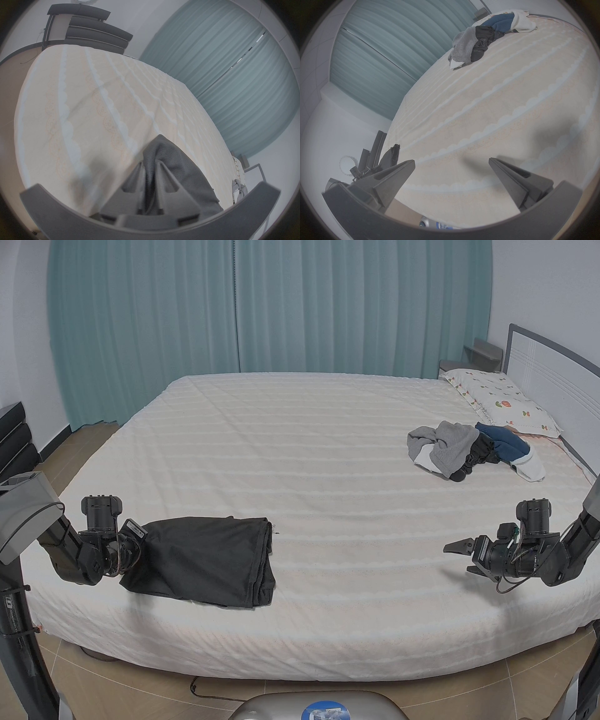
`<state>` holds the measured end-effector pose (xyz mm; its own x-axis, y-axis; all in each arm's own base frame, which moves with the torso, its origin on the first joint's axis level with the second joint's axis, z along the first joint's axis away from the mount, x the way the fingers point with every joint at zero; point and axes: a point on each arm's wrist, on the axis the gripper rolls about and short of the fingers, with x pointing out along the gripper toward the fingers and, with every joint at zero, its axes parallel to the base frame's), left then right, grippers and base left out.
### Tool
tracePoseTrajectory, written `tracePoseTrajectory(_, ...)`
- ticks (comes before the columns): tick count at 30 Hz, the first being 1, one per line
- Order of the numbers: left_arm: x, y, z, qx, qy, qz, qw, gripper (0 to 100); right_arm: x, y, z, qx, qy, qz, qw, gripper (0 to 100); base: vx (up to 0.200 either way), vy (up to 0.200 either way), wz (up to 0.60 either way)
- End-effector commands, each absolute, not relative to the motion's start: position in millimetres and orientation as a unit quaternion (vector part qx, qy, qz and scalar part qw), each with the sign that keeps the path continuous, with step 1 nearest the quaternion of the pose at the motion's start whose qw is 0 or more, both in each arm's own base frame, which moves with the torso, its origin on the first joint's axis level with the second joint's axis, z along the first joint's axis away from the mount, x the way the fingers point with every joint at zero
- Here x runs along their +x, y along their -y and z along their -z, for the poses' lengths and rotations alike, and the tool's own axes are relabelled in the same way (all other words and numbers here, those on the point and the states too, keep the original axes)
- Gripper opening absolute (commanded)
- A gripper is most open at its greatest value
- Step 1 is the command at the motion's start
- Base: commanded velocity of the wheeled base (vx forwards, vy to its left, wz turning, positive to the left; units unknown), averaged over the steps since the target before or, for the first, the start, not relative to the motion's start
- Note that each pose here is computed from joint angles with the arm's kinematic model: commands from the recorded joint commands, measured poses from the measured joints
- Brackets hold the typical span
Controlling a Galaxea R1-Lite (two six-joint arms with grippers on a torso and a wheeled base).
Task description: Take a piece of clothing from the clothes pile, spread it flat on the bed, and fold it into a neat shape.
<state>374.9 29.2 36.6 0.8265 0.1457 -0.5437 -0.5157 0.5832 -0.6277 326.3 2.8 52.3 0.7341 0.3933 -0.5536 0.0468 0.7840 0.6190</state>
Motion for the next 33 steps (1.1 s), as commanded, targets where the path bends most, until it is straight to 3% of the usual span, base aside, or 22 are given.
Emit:
tracePoseTrajectory(1, 374.7, -30.6, -36.2, -0.416, -0.224, -0.192, 0.860, 100, 325.8, -3.7, -53.5, 0.313, -0.350, -0.101, 0.877, 100, 0.000, 0.000, 0.00)
tracePoseTrajectory(7, 372.3, -46.1, -45.0, -0.420, -0.204, -0.205, 0.860, 100, 324.8, -4.6, -58.8, 0.311, -0.343, -0.103, 0.880, 100, 0.000, 0.000, 0.00)
tracePoseTrajectory(13, 353.0, -58.1, -89.1, -0.416, -0.155, -0.200, 0.874, 100, 308.3, -3.3, -90.6, 0.306, -0.305, -0.109, 0.895, 100, 0.000, 0.000, 0.00)
tracePoseTrajectory(24, 248.4, -38.1, -190.8, -0.363, -0.056, -0.088, 0.926, 100, 197.9, 2.0, -181.3, 0.279, -0.145, -0.123, 0.941, 100, 0.000, 0.000, 0.00)
tracePoseTrajectory(33, 168.9, -23.9, -206.8, -0.319, -0.011, -0.028, 0.947, 100, 108.1, 0.1, -189.1, 0.226, -0.095, -0.124, 0.961, 100, 0.000, 0.000, 0.00)
